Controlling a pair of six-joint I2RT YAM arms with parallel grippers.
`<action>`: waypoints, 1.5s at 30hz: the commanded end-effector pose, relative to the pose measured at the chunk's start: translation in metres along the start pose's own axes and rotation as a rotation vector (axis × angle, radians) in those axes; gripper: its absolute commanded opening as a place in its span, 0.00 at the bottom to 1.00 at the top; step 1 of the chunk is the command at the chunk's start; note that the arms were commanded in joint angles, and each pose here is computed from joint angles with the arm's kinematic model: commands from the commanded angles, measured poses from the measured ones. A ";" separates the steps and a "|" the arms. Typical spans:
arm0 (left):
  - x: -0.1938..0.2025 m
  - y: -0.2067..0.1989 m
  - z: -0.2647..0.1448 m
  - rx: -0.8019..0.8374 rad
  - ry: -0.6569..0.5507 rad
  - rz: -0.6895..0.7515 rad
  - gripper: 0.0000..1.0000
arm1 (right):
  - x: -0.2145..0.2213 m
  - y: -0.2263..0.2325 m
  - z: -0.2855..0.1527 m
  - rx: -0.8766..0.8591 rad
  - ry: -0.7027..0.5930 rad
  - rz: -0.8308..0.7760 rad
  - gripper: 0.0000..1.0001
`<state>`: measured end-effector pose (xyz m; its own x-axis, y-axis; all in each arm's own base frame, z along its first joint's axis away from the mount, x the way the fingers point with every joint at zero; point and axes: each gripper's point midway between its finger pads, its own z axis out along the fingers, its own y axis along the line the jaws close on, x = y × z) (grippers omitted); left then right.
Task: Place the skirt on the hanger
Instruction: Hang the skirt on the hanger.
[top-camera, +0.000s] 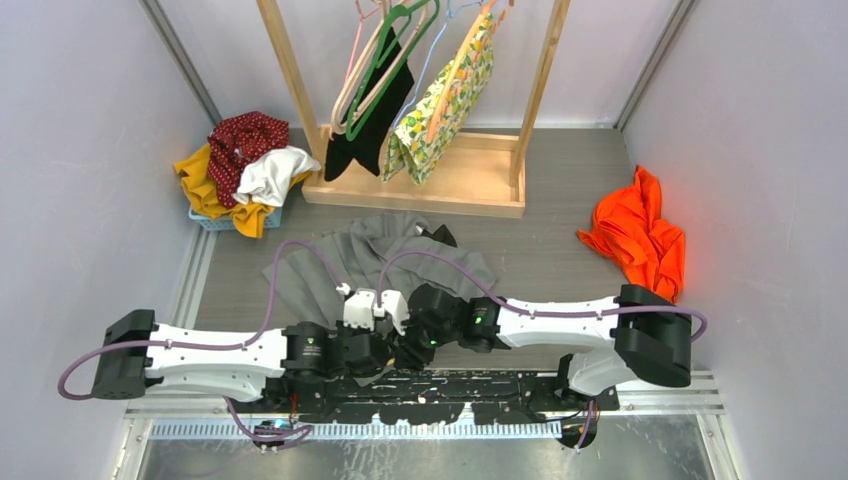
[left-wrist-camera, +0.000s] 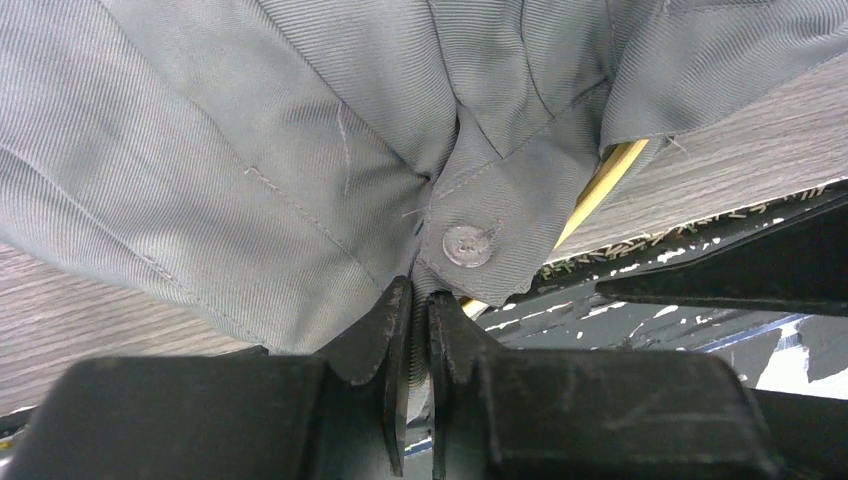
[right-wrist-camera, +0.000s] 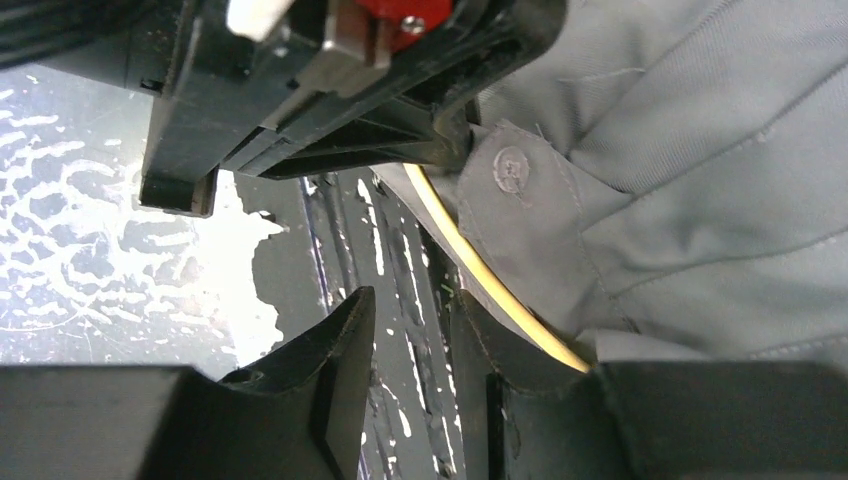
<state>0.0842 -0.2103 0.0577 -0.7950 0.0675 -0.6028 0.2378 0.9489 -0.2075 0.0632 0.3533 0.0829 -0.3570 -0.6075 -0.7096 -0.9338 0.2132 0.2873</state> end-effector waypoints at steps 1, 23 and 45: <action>-0.012 0.004 -0.003 -0.001 -0.058 -0.021 0.11 | -0.019 0.014 0.011 -0.096 -0.086 -0.064 0.39; -0.011 0.016 -0.006 -0.012 -0.068 -0.061 0.10 | -0.027 -0.039 0.039 0.081 -0.188 -0.033 0.51; -0.009 0.024 -0.006 -0.014 -0.076 -0.079 0.10 | -0.054 -0.036 0.037 -0.020 -0.230 -0.048 0.52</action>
<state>0.0885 -0.1838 0.0567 -0.7856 0.0084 -0.6187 0.1806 0.9595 -0.2164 0.1035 0.3823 0.0544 -0.3617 -0.5137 -0.7780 -0.9317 0.2281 0.2826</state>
